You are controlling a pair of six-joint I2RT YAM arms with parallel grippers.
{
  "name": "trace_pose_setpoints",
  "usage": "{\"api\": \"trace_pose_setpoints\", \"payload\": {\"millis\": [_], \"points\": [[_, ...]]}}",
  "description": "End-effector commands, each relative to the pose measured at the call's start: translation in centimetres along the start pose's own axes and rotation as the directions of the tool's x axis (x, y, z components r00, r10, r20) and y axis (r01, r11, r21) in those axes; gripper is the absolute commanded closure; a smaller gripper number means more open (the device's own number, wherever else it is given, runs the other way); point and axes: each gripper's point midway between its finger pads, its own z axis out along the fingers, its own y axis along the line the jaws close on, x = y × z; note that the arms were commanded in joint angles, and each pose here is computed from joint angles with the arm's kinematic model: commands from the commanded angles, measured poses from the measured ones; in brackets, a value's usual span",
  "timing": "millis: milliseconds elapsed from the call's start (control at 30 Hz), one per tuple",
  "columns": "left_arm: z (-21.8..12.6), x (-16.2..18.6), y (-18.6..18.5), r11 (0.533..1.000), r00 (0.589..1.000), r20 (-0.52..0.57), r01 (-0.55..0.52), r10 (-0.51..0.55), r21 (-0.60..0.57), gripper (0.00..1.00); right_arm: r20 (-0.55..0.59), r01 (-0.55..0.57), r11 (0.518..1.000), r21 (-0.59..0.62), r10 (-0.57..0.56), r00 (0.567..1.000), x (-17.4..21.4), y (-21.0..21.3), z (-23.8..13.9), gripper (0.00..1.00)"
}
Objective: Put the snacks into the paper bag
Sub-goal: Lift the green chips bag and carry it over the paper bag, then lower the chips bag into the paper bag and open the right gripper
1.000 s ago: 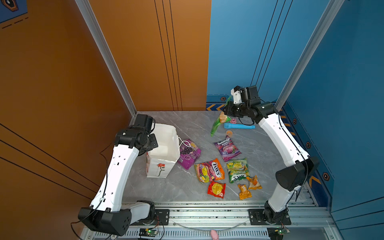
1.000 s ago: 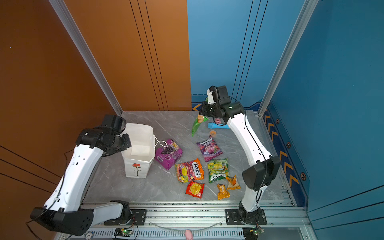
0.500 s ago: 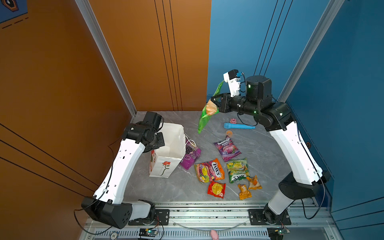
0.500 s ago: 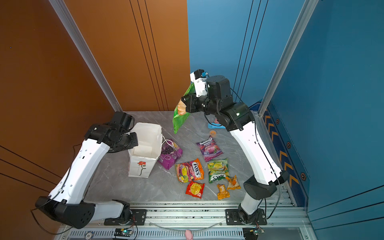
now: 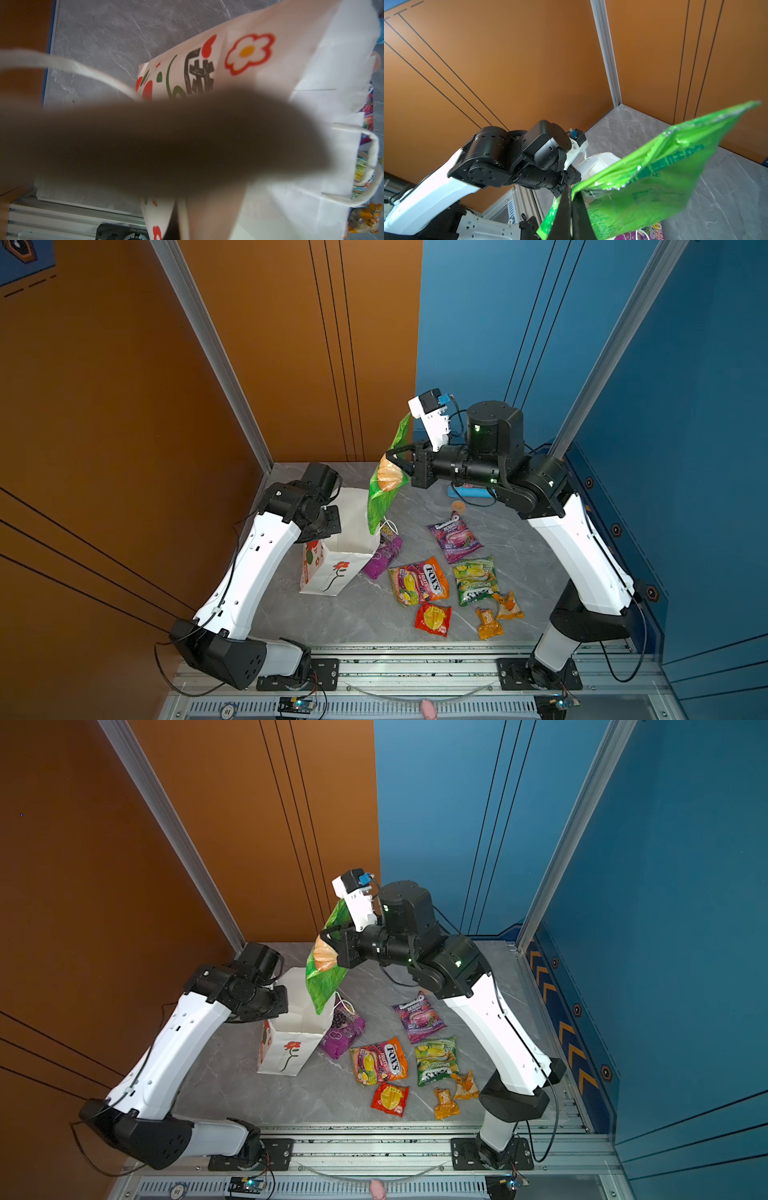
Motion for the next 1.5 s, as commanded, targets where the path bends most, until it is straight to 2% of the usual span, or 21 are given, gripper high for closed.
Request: {"api": "trace_pose_setpoints", "payload": {"millis": [0, 433, 667, 800, 1000, 1433, 1467], "points": [[-1.3, 0.5, -0.4, 0.999, 1.0, 0.001, 0.011, -0.011, 0.047, 1.0, -0.047, 0.018, 0.999, -0.028, -0.019, 0.999, 1.4, 0.7, 1.4, 1.0], [-1.8, 1.1, 1.3, 0.998, 0.999, 0.014, 0.049, -0.05, 0.048, 1.0, -0.231, -0.014, 0.999, -0.05, 0.002, 0.973, 8.1, 1.1, 6.9, 1.0], [-1.8, 1.5, 3.2, 0.997, 0.996, 0.039, 0.08, -0.08, 0.022, 1.0, -0.3, -0.007, 0.996, 0.085, 0.032, 0.953, 11.8, -1.5, 8.7, 1.0], [-1.6, 1.7, 3.8, 0.994, 0.993, 0.052, 0.106, -0.107, 0.031, 1.0, -0.342, -0.001, 0.983, 0.185, 0.065, 0.937, 13.7, -3.5, 9.3, 1.0], [-1.2, 1.7, 4.1, 0.99, 0.989, 0.07, 0.129, -0.133, 0.053, 1.0, -0.385, 0.0, 0.962, 0.272, 0.108, 0.917, 16.1, -4.7, 10.1, 1.0], [-1.2, 1.7, 3.3, 0.986, 0.987, 0.087, 0.121, -0.132, 0.115, 1.0, -0.394, -0.05, 0.947, 0.317, 0.179, 0.902, 17.6, -3.9, 12.9, 1.0], [-1.3, 1.6, 3.3, 0.986, 0.987, 0.09, 0.12, -0.131, 0.118, 1.0, -0.414, -0.048, 0.944, 0.327, 0.189, 0.891, 18.8, -4.3, 13.8, 1.0]]}}
